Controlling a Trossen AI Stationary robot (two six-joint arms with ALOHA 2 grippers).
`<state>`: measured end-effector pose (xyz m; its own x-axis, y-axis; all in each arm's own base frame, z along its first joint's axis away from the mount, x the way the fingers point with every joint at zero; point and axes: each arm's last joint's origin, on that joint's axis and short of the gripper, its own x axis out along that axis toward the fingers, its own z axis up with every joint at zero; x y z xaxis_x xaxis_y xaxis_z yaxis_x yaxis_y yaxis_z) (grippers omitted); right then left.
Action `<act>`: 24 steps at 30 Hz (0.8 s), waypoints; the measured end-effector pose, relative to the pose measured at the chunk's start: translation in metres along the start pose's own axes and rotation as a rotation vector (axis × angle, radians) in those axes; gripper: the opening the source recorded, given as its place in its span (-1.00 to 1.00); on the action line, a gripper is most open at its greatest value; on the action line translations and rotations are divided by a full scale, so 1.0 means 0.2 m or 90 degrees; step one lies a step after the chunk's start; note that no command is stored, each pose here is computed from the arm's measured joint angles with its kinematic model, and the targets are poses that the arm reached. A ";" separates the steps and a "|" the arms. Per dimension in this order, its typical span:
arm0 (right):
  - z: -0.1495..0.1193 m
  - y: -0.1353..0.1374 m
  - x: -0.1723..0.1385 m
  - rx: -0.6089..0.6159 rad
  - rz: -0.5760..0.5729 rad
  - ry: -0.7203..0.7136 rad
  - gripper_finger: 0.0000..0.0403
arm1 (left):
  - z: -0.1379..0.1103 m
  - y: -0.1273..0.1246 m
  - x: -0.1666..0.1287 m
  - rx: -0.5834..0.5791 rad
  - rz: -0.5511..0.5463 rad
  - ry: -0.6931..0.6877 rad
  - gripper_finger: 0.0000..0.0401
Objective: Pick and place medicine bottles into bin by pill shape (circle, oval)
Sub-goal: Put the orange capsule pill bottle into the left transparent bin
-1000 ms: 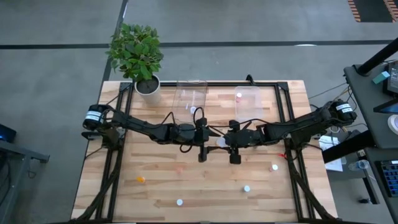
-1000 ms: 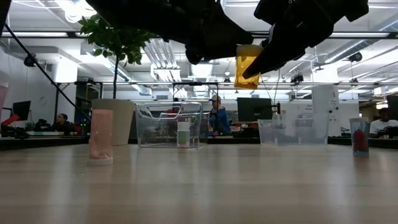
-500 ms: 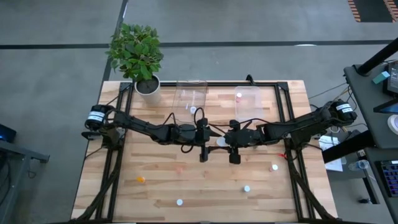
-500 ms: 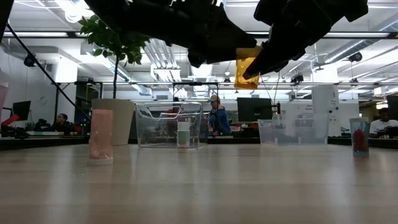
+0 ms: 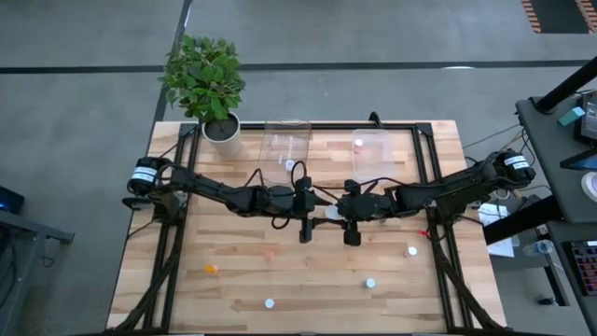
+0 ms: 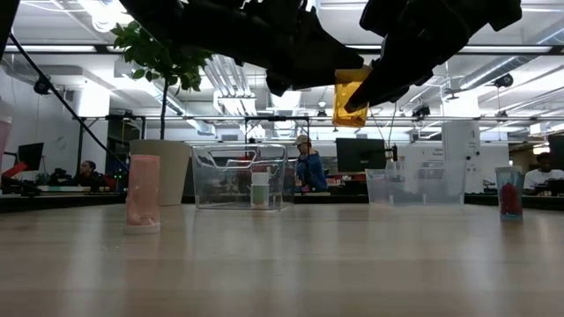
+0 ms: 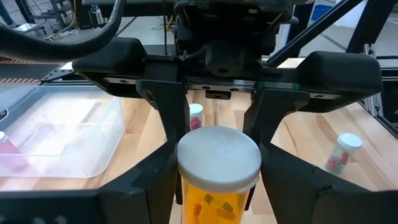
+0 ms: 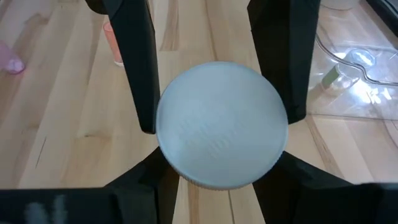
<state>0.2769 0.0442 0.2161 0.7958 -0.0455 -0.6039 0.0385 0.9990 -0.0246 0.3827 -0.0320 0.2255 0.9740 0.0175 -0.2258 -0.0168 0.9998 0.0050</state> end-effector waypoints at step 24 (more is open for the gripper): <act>0.07 -0.08 -0.14 0.027 -0.036 -0.069 0.29 | 0.07 0.09 -0.06 -0.001 0.035 -0.013 -0.10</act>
<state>0.2627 0.0300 0.2455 0.8523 -0.1047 -0.5126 0.1091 0.9938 -0.0215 0.3748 -0.0147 0.2421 0.9761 0.0730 -0.2049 -0.0714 0.9973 0.0153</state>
